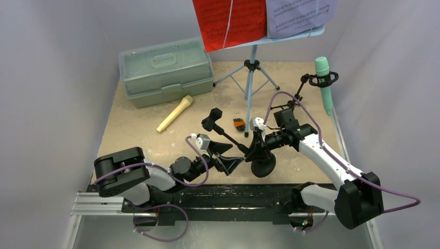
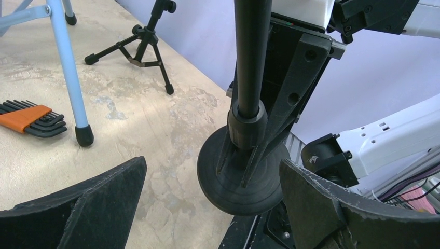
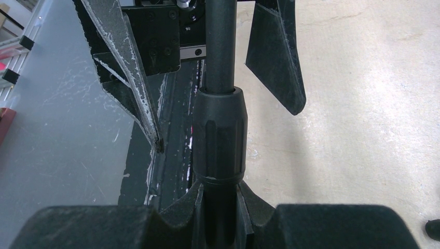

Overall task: Pack up the instrument practice props
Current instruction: Unscrew the knob on the microphone stand.

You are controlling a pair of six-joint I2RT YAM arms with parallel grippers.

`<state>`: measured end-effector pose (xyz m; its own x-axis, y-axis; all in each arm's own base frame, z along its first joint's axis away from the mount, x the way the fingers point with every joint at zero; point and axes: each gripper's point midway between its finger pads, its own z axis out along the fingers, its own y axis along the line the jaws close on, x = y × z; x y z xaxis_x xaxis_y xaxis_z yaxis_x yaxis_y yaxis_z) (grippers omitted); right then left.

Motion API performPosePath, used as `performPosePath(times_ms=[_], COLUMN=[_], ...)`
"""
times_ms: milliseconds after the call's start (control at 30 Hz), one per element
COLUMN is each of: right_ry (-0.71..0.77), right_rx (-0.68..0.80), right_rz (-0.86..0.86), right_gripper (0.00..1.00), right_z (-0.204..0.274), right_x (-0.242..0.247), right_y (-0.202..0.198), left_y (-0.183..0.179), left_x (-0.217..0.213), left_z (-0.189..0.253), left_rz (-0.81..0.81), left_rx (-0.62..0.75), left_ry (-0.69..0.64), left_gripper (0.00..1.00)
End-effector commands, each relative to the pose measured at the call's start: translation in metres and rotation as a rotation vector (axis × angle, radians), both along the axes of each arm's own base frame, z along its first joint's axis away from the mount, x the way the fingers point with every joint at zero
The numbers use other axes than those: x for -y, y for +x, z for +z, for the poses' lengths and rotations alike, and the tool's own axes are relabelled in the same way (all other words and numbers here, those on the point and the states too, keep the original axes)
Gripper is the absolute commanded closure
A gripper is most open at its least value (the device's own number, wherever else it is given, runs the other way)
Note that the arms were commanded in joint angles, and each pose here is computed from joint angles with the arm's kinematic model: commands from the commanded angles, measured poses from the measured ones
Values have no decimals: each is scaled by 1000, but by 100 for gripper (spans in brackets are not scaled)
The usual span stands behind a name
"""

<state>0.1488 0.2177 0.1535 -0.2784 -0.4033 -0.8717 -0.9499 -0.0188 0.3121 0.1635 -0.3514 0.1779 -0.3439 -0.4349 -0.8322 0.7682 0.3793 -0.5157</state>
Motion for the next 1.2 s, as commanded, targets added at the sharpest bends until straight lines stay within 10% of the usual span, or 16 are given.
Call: performPosePath(times_ms=[0,1167], right_ry=[85,86], right_rx=[57,61], right_rz=[40,41], right_gripper=[100,100], right_z=[28,29], right_x=[-8,-8], right_y=[4,4], left_y=[-1,3], left_x=[-12,-9], left_z=[83,87], left_rz=[15,25], left_rx=[111,113], left_ry=[-311,-322], left_gripper=[0,0])
